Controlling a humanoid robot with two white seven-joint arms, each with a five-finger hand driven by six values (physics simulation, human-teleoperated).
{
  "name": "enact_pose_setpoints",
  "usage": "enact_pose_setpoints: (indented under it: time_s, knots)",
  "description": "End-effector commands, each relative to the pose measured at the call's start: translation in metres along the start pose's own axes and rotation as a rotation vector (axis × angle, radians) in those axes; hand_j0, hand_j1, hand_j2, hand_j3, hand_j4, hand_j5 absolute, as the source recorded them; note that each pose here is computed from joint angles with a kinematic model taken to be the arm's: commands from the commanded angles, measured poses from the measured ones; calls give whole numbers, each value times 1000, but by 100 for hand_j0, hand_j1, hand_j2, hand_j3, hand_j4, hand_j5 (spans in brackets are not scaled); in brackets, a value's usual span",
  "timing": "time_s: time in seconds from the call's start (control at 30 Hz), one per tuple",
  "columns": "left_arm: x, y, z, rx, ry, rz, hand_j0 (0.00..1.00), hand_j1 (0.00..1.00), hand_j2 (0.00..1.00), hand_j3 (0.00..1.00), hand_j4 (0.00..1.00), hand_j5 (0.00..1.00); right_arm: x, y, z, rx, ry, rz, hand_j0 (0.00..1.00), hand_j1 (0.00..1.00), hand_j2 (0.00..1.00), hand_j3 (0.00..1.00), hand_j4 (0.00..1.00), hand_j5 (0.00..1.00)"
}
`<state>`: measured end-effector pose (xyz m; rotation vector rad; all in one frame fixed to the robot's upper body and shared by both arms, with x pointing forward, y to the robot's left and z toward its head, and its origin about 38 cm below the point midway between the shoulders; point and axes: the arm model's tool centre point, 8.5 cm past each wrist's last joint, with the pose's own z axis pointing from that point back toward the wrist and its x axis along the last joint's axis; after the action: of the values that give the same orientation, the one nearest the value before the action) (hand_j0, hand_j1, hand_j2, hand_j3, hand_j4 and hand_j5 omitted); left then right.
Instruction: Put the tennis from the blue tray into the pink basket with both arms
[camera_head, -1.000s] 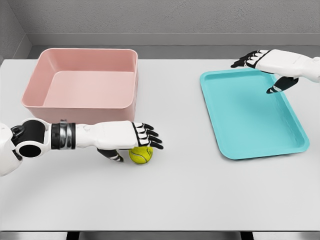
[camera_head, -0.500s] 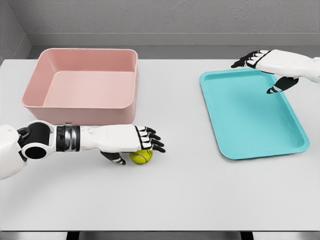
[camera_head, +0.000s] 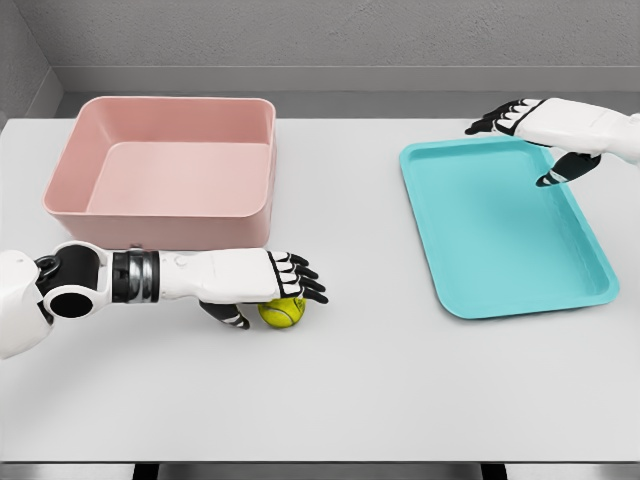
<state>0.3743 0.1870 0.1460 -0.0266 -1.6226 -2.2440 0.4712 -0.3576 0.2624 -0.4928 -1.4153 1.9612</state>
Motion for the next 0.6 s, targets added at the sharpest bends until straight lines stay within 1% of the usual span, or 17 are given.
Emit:
enact_pose_setpoints:
  time_s: [0.0,0.07,0.1,0.23,0.33,0.4,0.53,0.57]
  knots:
    - [0,1,0,5,0,5,100,100,100,100,100,100,-1,-1,1,-6,3,-4,100,100,100,100,100,100]
    - [0,1,0,5,0,5,100,100,100,100,100,100,-1,-1,1,-5,3,-5,100,100,100,100,100,100]
    - [0,0,0,4,-1,6,98,98,98,98,98,98,0,-1,1,-5,1,-5,100,100,100,100,100,100]
    - [0,0,0,5,-1,7,78,78,78,78,78,78,-1,-1,2,-4,4,-5,100,100,100,100,100,100]
    - [1,-1,0,4,-1,8,73,73,73,73,73,73,-1,-1,2,-4,4,-4,100,100,100,100,100,100]
    - [0,-2,1,3,1,12,71,71,71,71,71,71,-1,-1,2,-4,4,-4,100,100,100,100,100,100]
    - [1,-2,0,8,0,12,63,63,63,63,63,63,-1,-1,2,-4,4,-4,100,100,100,100,100,100]
    - [1,-2,0,8,0,12,63,63,63,63,63,63,-1,-1,2,-4,4,-4,100,100,100,100,100,100]
